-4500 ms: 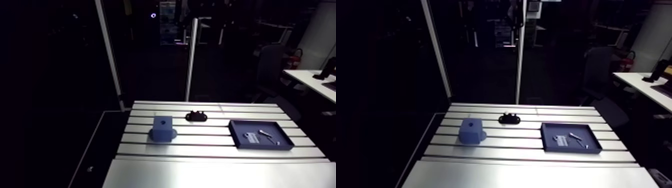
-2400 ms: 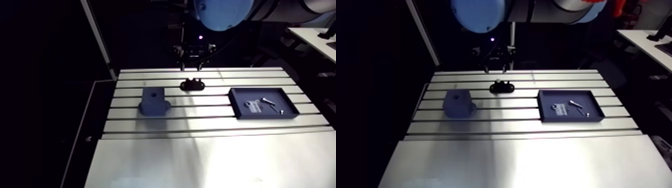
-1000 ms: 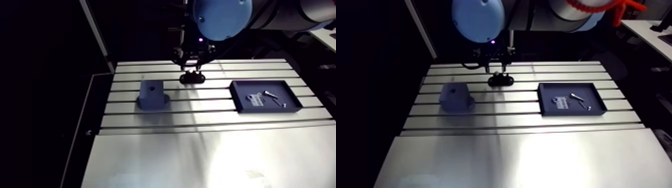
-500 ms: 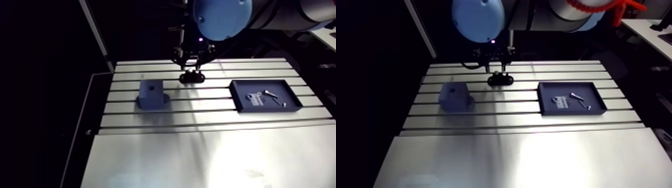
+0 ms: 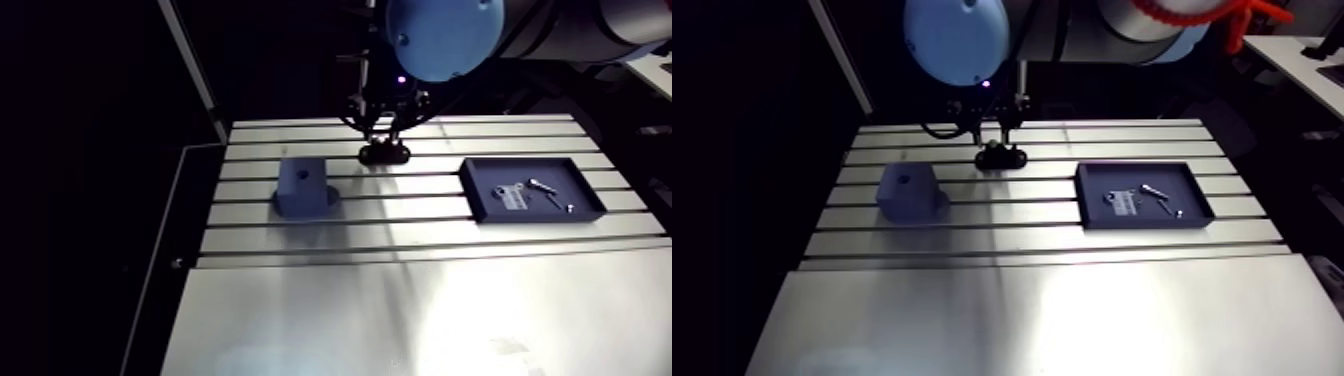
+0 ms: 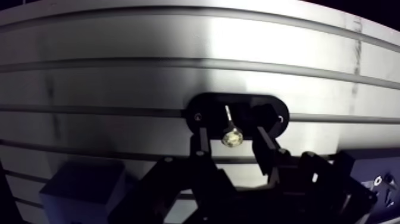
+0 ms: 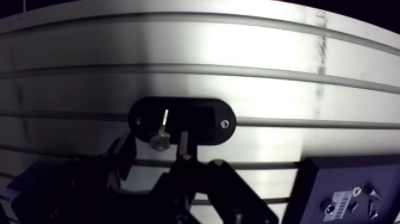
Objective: Pick up the M10 bolt and insert it into the hex recess until seated.
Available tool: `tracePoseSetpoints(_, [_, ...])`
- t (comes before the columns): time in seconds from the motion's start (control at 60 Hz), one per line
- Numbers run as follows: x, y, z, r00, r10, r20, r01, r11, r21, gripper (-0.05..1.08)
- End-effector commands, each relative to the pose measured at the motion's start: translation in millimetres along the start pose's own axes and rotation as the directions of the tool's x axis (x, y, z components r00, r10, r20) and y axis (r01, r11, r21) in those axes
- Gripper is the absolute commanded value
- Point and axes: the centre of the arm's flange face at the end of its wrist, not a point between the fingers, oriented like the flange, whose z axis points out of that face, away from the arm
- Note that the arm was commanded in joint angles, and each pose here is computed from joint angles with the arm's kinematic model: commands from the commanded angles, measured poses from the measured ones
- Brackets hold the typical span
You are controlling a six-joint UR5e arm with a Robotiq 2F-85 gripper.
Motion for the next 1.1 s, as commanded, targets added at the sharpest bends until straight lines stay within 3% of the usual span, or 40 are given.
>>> tracePoseSetpoints(0.017, [-0.5, -0.1, 1.1, 1.0, 0.0, 0.002, 0.0, 1.0, 0.0, 0.53])
tracePoseSetpoints(1.1, [0.6, 0.9, 3.7, 1.0, -0.008, 0.005, 0.008, 1.0, 0.001, 0.66])
